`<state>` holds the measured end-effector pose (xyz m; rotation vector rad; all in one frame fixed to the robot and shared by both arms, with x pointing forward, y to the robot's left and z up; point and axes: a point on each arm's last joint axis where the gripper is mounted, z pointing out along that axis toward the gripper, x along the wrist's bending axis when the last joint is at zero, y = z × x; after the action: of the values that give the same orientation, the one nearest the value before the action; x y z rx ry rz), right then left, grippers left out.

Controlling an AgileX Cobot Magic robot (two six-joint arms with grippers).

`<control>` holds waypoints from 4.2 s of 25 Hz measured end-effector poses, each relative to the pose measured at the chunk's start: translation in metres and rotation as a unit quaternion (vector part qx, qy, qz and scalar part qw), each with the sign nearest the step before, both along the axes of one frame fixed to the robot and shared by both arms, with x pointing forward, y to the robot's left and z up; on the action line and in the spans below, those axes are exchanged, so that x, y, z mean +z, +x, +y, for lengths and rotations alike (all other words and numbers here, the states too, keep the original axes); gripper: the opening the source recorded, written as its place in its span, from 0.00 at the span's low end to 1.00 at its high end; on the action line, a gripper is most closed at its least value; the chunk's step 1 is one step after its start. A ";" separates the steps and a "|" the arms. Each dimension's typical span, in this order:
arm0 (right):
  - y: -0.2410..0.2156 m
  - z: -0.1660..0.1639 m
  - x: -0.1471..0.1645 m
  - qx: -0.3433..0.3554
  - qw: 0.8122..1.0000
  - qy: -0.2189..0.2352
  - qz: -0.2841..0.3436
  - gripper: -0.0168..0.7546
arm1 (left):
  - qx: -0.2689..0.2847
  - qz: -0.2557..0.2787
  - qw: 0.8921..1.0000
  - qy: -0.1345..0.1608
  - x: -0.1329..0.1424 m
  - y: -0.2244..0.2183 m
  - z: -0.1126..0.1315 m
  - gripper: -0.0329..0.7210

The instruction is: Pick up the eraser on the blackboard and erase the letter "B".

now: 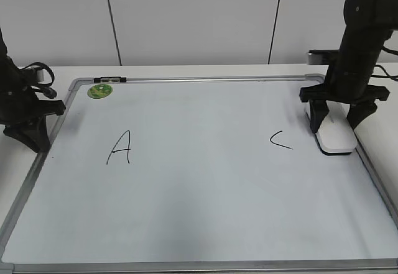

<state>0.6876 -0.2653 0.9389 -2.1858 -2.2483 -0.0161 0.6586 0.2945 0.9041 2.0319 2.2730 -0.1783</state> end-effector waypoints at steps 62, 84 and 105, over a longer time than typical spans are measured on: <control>-0.067 -0.015 0.185 -0.035 0.978 0.042 -0.202 0.66 | -0.010 -0.217 0.974 0.072 0.227 -0.067 0.006 0.81; -0.245 0.001 0.179 -0.003 0.980 0.074 -0.187 0.63 | -0.024 -0.327 0.940 0.093 0.181 -0.308 0.003 0.80; -0.403 -0.023 0.121 0.029 0.947 0.048 -0.316 0.63 | -0.065 -0.376 0.922 0.071 0.144 -0.376 0.005 0.80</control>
<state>0.2851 -0.2885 1.0602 -2.2880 -2.5136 -0.9311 0.2829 0.2995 1.0476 1.8488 1.6977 0.6638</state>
